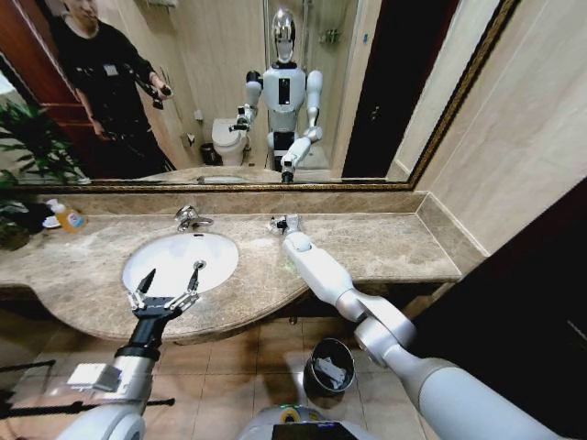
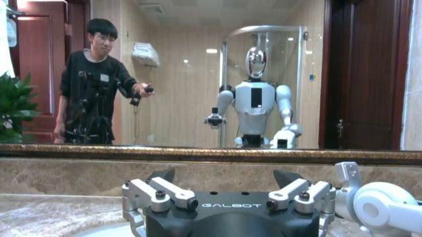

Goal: Pick up the trash from the sink and place it in the trash bin.

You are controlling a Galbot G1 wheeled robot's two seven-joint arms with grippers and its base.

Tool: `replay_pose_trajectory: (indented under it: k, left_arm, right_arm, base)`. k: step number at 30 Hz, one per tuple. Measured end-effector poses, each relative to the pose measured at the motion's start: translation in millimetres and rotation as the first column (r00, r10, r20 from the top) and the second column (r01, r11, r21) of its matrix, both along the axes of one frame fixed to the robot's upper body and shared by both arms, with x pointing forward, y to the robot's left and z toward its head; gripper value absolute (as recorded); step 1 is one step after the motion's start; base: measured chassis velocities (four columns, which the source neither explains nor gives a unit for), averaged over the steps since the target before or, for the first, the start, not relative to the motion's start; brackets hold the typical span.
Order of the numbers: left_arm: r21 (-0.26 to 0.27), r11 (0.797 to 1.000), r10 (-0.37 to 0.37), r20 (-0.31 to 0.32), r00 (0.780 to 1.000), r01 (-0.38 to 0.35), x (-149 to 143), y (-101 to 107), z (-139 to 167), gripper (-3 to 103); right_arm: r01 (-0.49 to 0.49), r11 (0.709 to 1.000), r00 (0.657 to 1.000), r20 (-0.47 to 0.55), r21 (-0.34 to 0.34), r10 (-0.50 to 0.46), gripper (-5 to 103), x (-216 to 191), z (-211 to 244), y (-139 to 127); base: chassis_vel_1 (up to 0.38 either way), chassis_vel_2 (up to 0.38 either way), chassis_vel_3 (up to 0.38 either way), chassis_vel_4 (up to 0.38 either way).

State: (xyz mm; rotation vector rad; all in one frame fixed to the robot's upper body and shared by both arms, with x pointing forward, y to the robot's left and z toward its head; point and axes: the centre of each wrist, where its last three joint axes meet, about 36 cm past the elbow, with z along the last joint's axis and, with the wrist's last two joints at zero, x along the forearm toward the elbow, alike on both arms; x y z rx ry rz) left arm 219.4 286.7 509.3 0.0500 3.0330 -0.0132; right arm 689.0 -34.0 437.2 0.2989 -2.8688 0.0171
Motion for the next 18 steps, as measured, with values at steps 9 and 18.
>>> replay_pose_trajectory:
  k: [9, 18]
  left_arm:
    - [0.0, 1.0, 0.0, 0.0, 1.0, 0.0, 0.0, 0.0, 0.0, 100]
    - [0.0, 1.0, 0.0, 0.0, 1.0, 0.0, 0.0, 0.0, 0.0, 100]
  right_arm:
    - [0.028, 0.999, 0.999, -0.039, -0.038, -0.029, 100, -1.0, -3.3, 1.3]
    - [0.015, 0.998, 0.998, -0.056, -0.065, -0.019, 102, -3.8, -4.6, 7.8]
  base:
    - [0.0, 0.0, 0.0, 0.0]
    - [0.0, 0.0, 0.0, 0.0]
